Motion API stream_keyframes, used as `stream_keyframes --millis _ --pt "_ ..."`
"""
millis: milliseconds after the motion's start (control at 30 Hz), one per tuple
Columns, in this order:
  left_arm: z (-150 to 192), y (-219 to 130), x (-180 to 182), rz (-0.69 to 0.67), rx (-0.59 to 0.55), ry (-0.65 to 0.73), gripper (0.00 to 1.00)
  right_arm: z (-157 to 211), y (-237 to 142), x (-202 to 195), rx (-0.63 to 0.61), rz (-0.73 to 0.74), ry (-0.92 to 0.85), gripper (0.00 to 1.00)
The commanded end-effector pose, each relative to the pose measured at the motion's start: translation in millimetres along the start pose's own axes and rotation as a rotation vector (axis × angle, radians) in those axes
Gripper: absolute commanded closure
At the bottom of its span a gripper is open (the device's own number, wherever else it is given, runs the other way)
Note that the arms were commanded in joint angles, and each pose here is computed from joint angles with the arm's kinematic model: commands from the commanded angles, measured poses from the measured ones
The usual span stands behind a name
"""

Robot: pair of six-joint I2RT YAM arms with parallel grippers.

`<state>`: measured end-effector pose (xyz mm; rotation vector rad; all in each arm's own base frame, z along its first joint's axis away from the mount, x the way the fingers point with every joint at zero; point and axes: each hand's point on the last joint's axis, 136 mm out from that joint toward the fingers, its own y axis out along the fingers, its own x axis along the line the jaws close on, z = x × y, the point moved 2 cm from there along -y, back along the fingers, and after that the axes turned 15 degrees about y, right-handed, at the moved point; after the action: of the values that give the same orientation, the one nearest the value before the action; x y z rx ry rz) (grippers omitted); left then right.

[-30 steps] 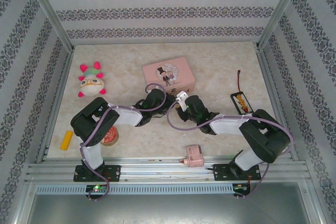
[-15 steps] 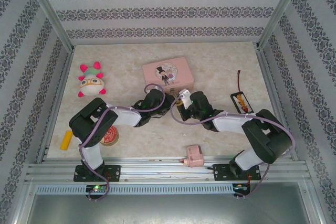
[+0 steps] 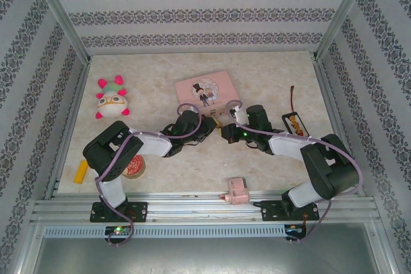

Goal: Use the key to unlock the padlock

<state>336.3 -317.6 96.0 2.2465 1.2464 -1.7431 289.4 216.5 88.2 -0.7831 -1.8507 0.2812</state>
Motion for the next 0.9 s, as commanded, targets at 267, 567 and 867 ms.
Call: stream_keyframes --millis 267,567,867 --pt "0 -13 -3 -0.016 -0.013 0.020 0.96 -34 -8 6 -0.080 -0.038 0.137 1.00" --pt "4 -9 5 -0.010 -0.010 -0.011 0.81 -35 -8 1 -0.088 -0.026 0.139 1.00" --pt "-1 -17 3 -0.016 -0.043 -0.014 0.56 -30 -4 -6 -0.068 -0.008 0.157 1.00"
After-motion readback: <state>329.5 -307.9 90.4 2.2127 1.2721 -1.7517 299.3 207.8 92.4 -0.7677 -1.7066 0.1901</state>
